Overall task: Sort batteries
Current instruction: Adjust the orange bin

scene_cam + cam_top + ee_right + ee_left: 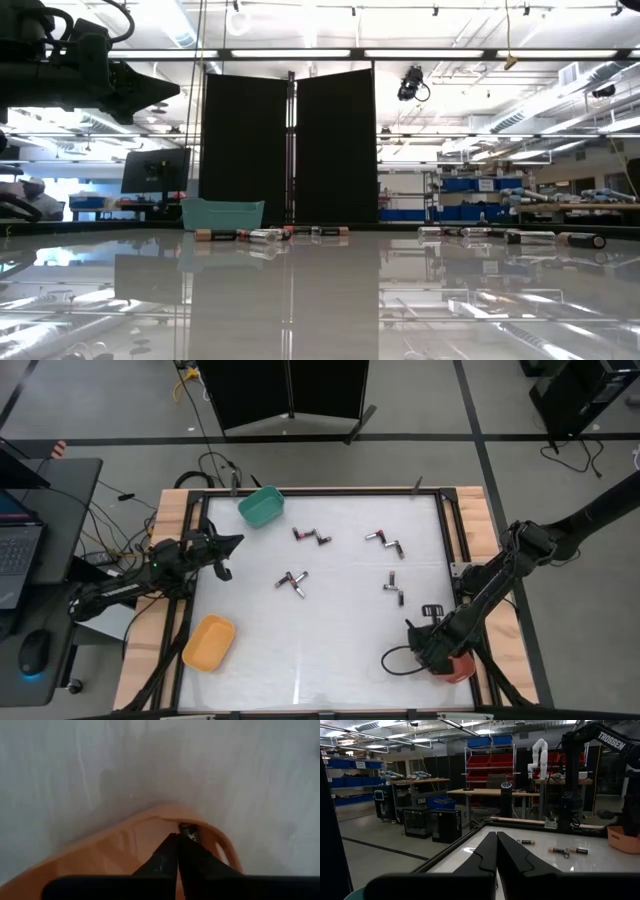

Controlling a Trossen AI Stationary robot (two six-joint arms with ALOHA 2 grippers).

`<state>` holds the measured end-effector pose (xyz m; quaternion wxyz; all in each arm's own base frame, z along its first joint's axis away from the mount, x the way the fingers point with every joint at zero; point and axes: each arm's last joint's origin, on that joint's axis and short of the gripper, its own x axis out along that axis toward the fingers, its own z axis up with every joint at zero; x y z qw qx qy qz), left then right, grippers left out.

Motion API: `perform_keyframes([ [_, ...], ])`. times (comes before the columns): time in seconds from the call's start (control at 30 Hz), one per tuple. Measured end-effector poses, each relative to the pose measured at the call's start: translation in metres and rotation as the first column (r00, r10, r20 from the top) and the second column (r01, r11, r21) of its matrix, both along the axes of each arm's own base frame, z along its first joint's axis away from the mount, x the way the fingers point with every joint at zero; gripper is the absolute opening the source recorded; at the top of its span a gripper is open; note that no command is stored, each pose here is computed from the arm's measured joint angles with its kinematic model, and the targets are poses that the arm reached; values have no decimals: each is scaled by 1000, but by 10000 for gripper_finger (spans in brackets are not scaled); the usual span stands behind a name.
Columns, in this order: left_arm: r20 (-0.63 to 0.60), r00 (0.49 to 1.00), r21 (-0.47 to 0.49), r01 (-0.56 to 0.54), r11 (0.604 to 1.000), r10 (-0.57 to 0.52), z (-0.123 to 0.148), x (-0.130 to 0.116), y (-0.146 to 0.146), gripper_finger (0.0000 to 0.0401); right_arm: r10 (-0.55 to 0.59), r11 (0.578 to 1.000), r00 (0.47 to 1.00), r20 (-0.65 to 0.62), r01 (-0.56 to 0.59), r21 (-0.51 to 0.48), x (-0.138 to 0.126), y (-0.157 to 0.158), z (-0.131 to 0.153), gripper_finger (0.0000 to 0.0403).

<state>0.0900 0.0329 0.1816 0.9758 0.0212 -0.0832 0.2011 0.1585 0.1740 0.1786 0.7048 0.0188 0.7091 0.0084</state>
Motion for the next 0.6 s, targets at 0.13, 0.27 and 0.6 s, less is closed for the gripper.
perform_keyframes([
  [0.13, 0, 1000, 0, 0, 1000, 0, 0, 0, 0, 15, 11, 1000, 999, 45, -11, -8, 3, 1, 0, 26],
  [0.27, 0, 1000, 0, 0, 1000, 0, 0, 0, 0, 15, 26, 1000, 998, 58, -25, -8, 3, 1, 0, 9],
  [0.6, 0, 1000, 0, 0, 1000, 0, 0, 0, 0, 15, 34, 999, 996, 82, -35, 12, 5, 4, 0, 25],
])
